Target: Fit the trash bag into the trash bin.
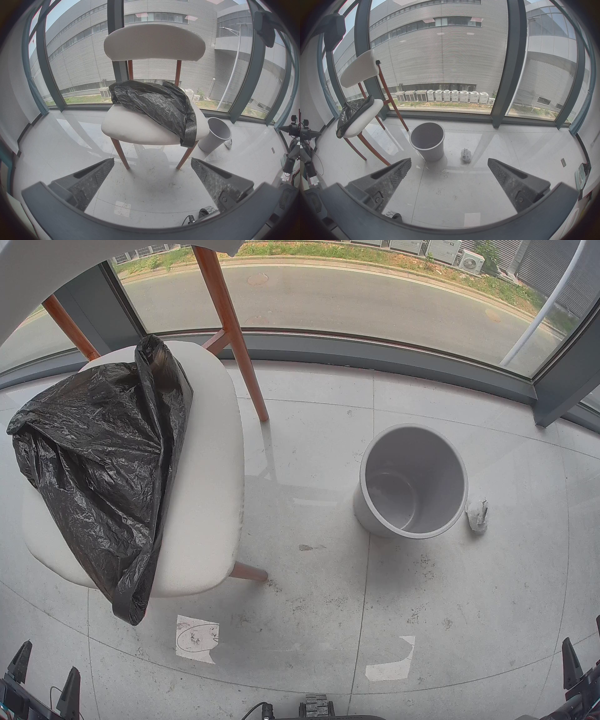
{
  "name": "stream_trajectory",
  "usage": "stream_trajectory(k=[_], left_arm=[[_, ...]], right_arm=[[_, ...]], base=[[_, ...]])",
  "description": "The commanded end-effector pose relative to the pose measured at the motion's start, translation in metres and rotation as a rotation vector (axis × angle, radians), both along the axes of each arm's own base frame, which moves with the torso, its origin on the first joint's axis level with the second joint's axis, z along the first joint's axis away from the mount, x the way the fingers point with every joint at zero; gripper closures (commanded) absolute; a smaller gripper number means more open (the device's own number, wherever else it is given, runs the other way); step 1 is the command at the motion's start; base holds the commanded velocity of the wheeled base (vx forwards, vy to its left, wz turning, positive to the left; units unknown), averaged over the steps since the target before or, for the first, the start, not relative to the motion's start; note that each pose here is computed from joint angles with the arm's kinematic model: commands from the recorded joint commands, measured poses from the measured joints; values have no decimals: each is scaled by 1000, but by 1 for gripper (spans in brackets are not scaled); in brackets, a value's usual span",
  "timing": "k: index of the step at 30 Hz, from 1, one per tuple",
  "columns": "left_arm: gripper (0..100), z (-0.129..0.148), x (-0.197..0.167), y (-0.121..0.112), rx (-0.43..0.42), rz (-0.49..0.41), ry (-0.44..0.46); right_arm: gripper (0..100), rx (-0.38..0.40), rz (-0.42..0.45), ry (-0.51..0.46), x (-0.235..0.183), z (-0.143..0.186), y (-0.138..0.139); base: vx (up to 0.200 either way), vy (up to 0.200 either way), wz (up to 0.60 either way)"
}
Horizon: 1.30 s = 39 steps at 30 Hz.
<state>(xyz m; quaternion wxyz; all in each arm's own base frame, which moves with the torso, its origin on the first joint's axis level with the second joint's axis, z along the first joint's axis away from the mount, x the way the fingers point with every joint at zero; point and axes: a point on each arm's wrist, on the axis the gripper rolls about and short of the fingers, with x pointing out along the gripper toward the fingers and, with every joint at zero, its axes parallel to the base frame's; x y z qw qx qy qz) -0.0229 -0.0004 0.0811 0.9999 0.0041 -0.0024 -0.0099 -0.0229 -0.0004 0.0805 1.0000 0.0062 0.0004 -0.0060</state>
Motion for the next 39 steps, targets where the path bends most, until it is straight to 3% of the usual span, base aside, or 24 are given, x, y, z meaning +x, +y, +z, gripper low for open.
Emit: stream_trajectory(k=[1, 2, 4, 5, 16, 21, 26, 29, 30, 36, 39], left_arm=[[0, -3, 1, 0, 4, 21, -6], [0, 4, 1, 1, 6, 28, -71], [0, 25, -3, 1, 34, 33, -284], [0, 28, -4, 1, 53, 35, -316], [0, 26, -3, 1, 90, 38, -287], [0, 52, -16, 0, 80, -4, -404], [0, 72, -13, -1, 84, -55, -257], [0, 76, -9, -2, 86, -112, -175], [0, 80, -6, -2, 95, -172, -125], [0, 103, 11, -3, 89, -278, -33], [0, 116, 25, -5, 87, -394, 14]], right_arm=[[0, 0, 1, 5, 0, -5, 0], [0, 0, 0, 5, 0, -5, 0], [0, 0, 0, 5, 0, -5, 0], [0, 0, 0, 7, 0, -5, 0], [0, 0, 0, 5, 0, -5, 0], [0, 0, 0, 5, 0, -5, 0], [0, 0, 0, 5, 0, -5, 0], [0, 0, 0, 7, 1, -5, 0], [0, 0, 0, 5, 0, -5, 0], [0, 0, 0, 5, 0, -5, 0], [0, 0, 1, 5, 0, -5, 0]], base=[[0, 0, 0], [0, 0, 0], [0, 0, 0], [0, 0, 0], [0, 0, 0], [0, 0, 0], [0, 0, 0], [0, 0, 0], [0, 0, 0], [0, 0, 0], [0, 0, 0]])
